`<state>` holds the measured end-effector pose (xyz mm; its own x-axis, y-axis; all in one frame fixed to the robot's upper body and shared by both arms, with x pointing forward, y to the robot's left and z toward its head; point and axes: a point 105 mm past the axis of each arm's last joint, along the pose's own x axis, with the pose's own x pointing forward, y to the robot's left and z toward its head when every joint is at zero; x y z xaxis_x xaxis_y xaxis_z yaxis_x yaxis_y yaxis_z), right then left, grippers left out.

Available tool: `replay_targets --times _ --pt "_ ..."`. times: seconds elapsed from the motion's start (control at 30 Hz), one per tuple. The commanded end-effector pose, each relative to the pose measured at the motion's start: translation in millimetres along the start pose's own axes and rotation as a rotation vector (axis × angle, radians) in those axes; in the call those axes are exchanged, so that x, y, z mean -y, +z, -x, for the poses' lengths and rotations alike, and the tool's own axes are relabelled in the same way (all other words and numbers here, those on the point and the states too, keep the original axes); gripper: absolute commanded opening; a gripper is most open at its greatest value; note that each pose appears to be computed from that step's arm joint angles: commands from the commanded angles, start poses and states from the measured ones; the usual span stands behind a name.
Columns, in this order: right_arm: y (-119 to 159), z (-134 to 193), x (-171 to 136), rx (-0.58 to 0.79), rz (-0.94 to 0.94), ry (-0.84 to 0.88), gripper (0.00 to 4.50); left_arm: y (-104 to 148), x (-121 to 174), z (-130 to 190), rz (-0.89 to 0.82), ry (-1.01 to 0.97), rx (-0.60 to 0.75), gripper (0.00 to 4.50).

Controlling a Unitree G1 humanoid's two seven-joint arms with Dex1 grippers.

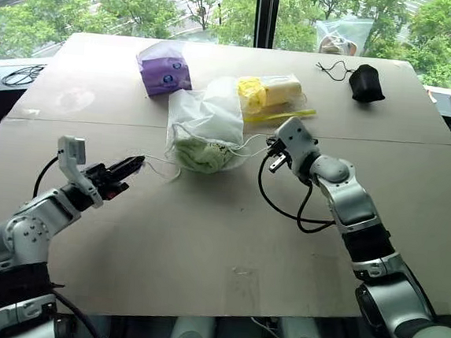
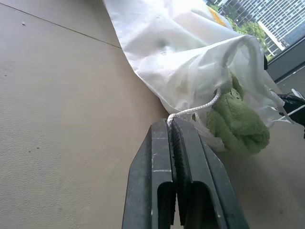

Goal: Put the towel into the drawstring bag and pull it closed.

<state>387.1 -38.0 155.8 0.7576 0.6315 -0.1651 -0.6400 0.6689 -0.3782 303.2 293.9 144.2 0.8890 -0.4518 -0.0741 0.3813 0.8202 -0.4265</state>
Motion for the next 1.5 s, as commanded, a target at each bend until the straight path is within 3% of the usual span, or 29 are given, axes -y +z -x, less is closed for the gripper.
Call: replay_targets --times 0.03,0.17,0.3,0.4,0.47,0.53,0.6,0.63,0.67,0.73,0.83,0.93,1.13,1.33,1.43,1.5 --pt "29.5 10.3 17.8 0.080 0.028 -0.069 0.00 26.3 1.8 -1.9 -0.139 0.029 0.100 0.11" --pt "57.7 26.6 47.7 0.155 0.031 -0.191 0.00 91.8 3.9 -8.0 -0.281 0.140 0.359 0.11" --pt "113.1 46.8 69.5 0.309 0.029 -0.248 0.00 191.2 27.1 -6.2 -0.575 0.313 0.677 0.11" --pt "149.5 60.9 83.2 0.374 0.093 -0.275 0.00 235.1 45.1 -3.7 -0.674 0.326 0.798 0.11" --pt "172.0 71.1 92.9 0.415 0.111 -0.287 0.00 248.1 51.1 -8.1 -0.697 0.307 0.795 0.11" --pt "180.5 75.3 95.9 0.415 0.150 -0.275 0.00 215.0 51.9 -40.2 -0.575 0.147 0.602 0.11" --pt "170.5 70.5 93.2 0.387 0.143 -0.254 0.00 135.8 58.1 -70.1 -0.509 -0.056 0.312 0.11" --pt "159.4 65.7 91.3 0.350 0.157 -0.250 0.00 92.2 69.6 -76.9 -0.492 -0.177 0.196 0.33" --pt "149.5 61.5 89.1 0.319 0.166 -0.245 0.00 58.4 75.4 -81.0 -0.447 -0.227 0.117 0.61" --pt "140.0 57.7 86.3 0.300 0.161 -0.235 0.00 25.1 80.9 -84.0 -0.389 -0.241 0.052 1.39" --pt "124.6 52.9 84.5 0.266 0.123 -0.230 0.00 -43.1 108.0 -93.5 -0.373 -0.372 -0.158 2.77" --pt "113.1 50.3 85.5 0.239 0.101 -0.233 0.00 -62.0 116.2 -119.4 -0.388 -0.371 -0.180 4.09" --pt "96.8 46.9 91.2 0.192 0.078 -0.252 0.00 -83.0 134.6 -163.8 -0.514 -0.400 -0.290 4.09" --pt "88.7 43.8 90.8 0.175 0.067 -0.261 0.00 -107.1 126.0 -190.7 -0.752 -0.329 -0.540 4.09" --pt "87.3 42.3 86.3 0.177 0.051 -0.256 0.00 -121.0 122.2 -185.9 -0.768 -0.368 -0.675 3.32" --pt "86.1 41.8 83.6 0.176 0.047 -0.255 0.00 -125.0 121.1 -182.7 -0.759 -0.391 -0.713 2.39"
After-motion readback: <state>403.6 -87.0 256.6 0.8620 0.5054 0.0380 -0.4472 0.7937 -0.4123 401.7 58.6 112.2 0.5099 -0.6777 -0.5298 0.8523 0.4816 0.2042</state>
